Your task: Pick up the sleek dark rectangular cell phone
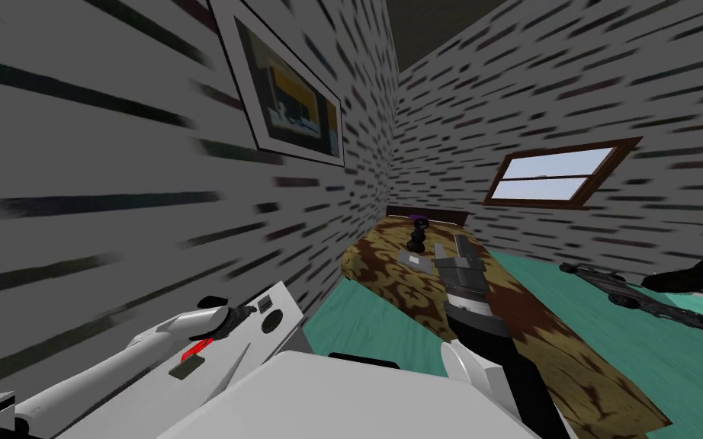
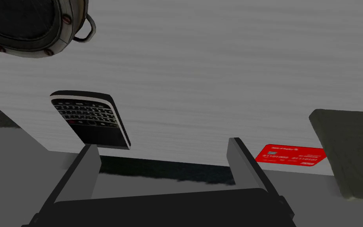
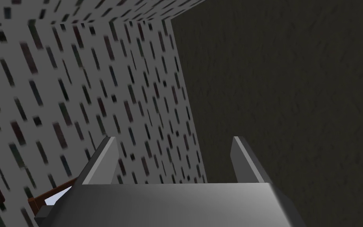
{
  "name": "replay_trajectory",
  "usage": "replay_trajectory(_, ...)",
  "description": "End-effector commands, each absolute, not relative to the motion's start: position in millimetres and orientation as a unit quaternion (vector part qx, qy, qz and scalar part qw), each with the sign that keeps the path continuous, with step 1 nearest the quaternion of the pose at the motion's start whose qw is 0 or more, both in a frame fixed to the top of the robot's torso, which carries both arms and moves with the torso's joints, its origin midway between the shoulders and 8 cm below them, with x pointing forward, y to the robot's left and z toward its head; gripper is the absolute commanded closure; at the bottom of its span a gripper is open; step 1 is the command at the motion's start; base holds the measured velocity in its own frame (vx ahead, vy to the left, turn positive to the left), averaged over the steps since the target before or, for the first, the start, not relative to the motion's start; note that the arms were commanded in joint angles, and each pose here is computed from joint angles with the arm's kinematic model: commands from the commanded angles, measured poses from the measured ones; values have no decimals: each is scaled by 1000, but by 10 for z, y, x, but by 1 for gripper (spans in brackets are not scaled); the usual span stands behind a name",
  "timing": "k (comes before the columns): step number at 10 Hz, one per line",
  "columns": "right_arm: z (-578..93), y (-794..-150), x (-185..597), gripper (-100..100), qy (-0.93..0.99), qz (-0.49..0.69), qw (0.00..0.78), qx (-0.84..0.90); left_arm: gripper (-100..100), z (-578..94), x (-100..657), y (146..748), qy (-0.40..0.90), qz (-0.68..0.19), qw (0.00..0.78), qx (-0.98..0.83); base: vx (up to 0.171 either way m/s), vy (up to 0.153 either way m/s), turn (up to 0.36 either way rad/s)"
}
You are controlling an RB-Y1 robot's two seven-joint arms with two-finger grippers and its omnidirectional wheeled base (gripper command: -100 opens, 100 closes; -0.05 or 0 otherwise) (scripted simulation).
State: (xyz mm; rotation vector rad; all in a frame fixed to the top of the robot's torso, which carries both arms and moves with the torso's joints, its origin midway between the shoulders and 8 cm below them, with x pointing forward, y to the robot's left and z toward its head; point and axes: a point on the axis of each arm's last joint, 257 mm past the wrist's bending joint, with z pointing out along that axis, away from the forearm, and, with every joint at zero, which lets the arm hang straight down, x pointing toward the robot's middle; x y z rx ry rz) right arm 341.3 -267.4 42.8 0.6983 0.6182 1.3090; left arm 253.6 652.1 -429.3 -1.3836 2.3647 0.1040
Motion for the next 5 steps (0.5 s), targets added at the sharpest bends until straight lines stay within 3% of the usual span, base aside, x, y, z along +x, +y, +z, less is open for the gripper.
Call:
replay_trajectory(1,428,-2674,3413,0,277,586,694,313,-100,-4326,2435,6546,840,39,185,-509,134,0,-75)
replay_trajectory(5,428,-2674,3413,0,277,586,694,313,-100,-4442,1996,6649,819,55,124,-558,146,1,-111)
